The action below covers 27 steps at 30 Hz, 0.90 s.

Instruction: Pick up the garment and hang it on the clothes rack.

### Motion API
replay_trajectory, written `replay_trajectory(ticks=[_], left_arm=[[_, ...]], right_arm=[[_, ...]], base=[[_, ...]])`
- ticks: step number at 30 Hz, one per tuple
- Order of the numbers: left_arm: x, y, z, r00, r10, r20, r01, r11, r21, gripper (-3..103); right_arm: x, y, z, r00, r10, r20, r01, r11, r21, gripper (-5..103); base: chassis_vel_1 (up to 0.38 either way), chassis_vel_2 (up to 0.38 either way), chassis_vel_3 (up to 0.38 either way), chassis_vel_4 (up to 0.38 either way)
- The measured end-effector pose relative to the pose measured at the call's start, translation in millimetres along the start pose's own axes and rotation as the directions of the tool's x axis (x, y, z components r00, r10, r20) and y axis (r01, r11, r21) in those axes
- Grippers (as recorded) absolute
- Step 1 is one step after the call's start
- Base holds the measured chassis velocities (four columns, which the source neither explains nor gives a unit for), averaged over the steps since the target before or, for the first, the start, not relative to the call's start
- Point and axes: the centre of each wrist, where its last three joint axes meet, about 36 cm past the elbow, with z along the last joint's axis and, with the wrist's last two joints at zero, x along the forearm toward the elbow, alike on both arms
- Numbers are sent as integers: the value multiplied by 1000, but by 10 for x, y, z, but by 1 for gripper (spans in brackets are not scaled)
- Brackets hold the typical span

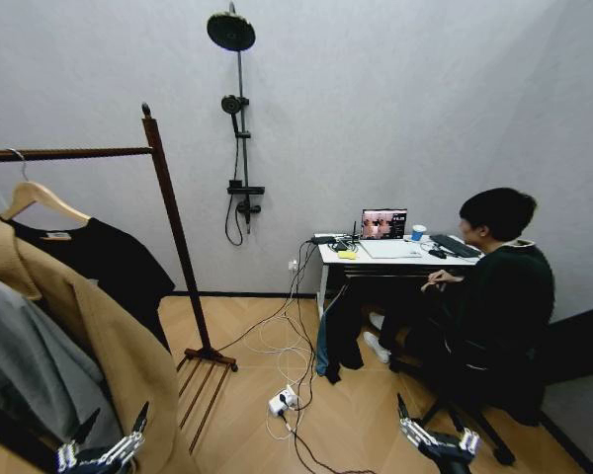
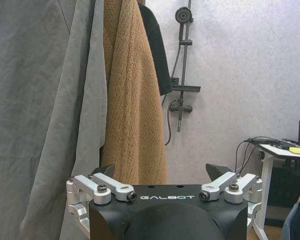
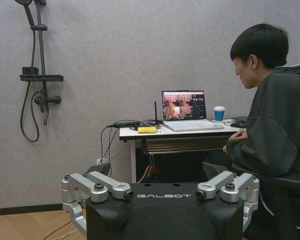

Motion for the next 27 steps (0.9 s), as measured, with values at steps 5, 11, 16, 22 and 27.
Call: replay_trajectory(ticks=[5, 11, 16, 22, 27], left_arm=[[0, 0, 0, 1000, 0, 0, 0, 1000, 0, 100], [0, 0, 0, 1000, 0, 0, 0, 1000, 0, 100], [0, 0, 0, 1000, 1, 0, -1, 1000, 0, 100], [0, 0, 0, 1000, 1, 0, -1, 1000, 0, 100], [0, 1, 0, 1000, 0, 0, 0, 1000, 0, 100]], right_arm=[[0, 0, 0, 1000, 0, 0, 0, 1000, 0, 100], [0, -1, 0, 1000, 0, 0, 0, 1000, 0, 100], [0, -2, 0, 1000, 0, 0, 0, 1000, 0, 100], [0, -1, 0, 1000, 0, 0, 0, 1000, 0, 100], [0, 0, 1, 1000, 0, 0, 0, 1000, 0, 100]], base=[[-41, -79, 33, 68], [-104, -193, 110, 190], [-162, -193, 145, 170], [-19, -50, 37, 40], [41, 42, -51, -48]])
